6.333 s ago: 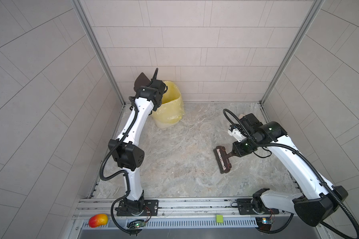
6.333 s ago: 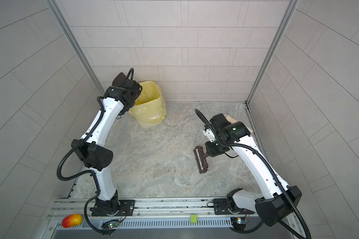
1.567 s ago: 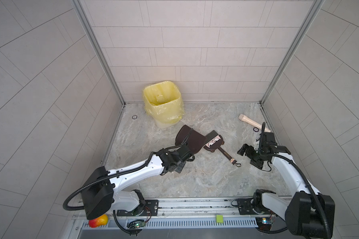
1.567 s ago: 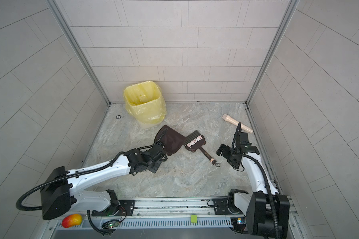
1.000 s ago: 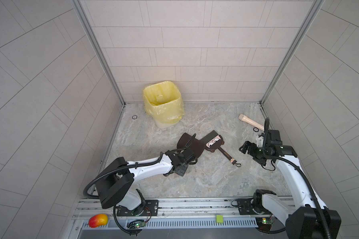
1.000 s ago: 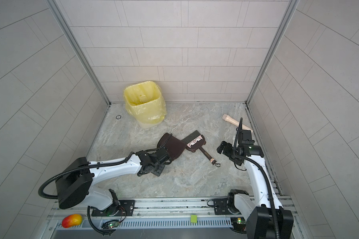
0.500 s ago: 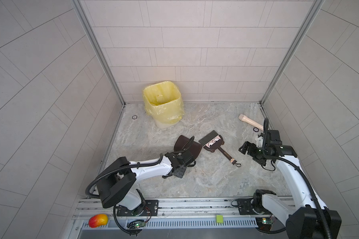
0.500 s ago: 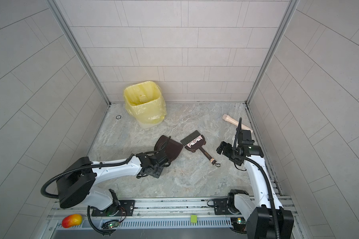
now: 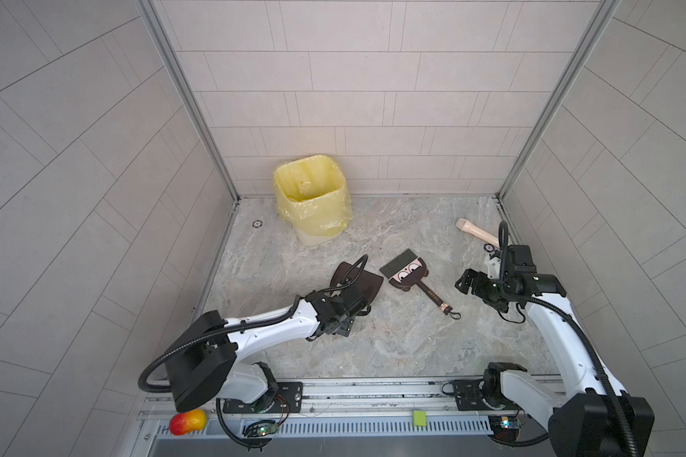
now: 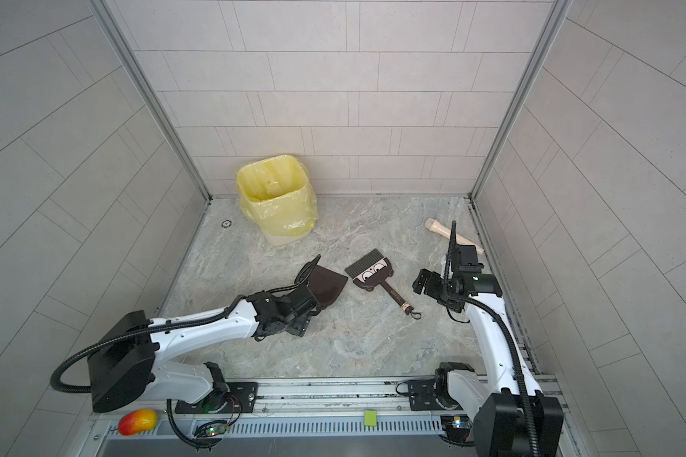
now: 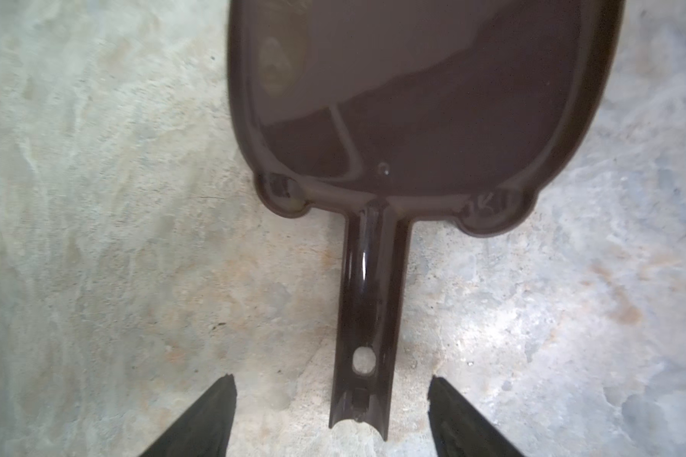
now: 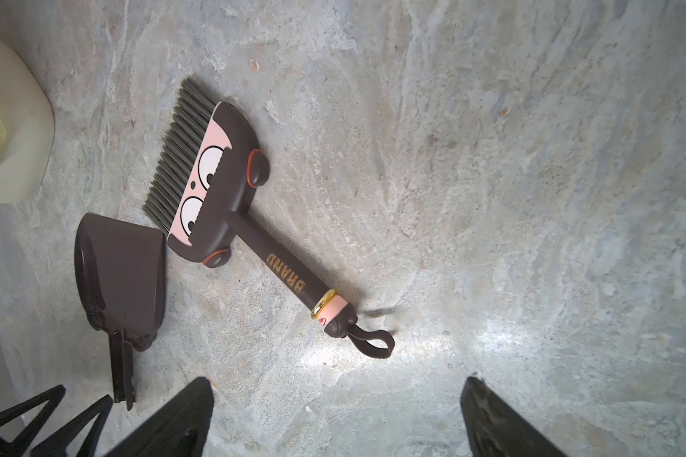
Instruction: Sweep away the paper scraps from the table
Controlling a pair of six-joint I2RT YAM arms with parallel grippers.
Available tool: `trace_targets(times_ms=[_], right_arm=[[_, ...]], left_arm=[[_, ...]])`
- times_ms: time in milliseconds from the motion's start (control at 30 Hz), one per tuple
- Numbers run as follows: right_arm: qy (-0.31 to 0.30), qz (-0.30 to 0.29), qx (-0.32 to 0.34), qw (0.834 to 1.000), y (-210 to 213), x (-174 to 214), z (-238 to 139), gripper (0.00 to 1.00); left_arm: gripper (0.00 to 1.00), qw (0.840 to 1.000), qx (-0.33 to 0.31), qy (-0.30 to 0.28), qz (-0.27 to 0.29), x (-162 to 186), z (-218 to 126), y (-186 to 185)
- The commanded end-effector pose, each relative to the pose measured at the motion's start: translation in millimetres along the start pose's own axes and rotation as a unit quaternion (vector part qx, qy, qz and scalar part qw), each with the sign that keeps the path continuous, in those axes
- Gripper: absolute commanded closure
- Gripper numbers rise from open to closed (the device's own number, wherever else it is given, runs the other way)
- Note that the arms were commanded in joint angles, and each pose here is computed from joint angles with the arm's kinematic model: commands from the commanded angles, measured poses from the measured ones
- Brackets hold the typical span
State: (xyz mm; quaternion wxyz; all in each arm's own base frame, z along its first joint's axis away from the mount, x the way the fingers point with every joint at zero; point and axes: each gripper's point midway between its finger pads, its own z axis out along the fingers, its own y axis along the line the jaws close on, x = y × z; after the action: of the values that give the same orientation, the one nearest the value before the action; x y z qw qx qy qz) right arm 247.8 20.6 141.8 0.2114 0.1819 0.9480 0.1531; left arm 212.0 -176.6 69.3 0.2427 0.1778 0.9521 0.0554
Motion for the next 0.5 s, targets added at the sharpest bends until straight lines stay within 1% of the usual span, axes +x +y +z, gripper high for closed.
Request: trace_targets(times_ms=[0,67,167,233,367,467], right_arm=[[-0.051,-0.061,0.022,0.997,9,-27,-7,0.01],[-0.081,-0.103,0.039,0.991,17,-42,-10,0.01],[-0.123,-0.165,0.069,0.976,28,-60,-14,0.01],[-0.144,-0.187,0.082,0.968,32,-70,-13,0.01],[-0.188,-0.211,0.1,0.954,32,-91,-8,0.01],[-0.225,-0.235,0.117,0.938,32,-103,-5,0.01]], left_arm=[[0.13,0.997,-0.048,-0.056,-0.012,-27,-22,29],[0.12,0.995,-0.058,-0.072,-0.023,-37,-26,44],[0.09,0.99,-0.095,-0.101,-0.04,-51,-34,76],[0.08,0.984,-0.119,-0.123,-0.055,-60,-38,97],[0.07,0.968,-0.159,-0.167,-0.094,-75,-45,137],[0.05,0.957,-0.188,-0.198,-0.101,-81,-46,157]])
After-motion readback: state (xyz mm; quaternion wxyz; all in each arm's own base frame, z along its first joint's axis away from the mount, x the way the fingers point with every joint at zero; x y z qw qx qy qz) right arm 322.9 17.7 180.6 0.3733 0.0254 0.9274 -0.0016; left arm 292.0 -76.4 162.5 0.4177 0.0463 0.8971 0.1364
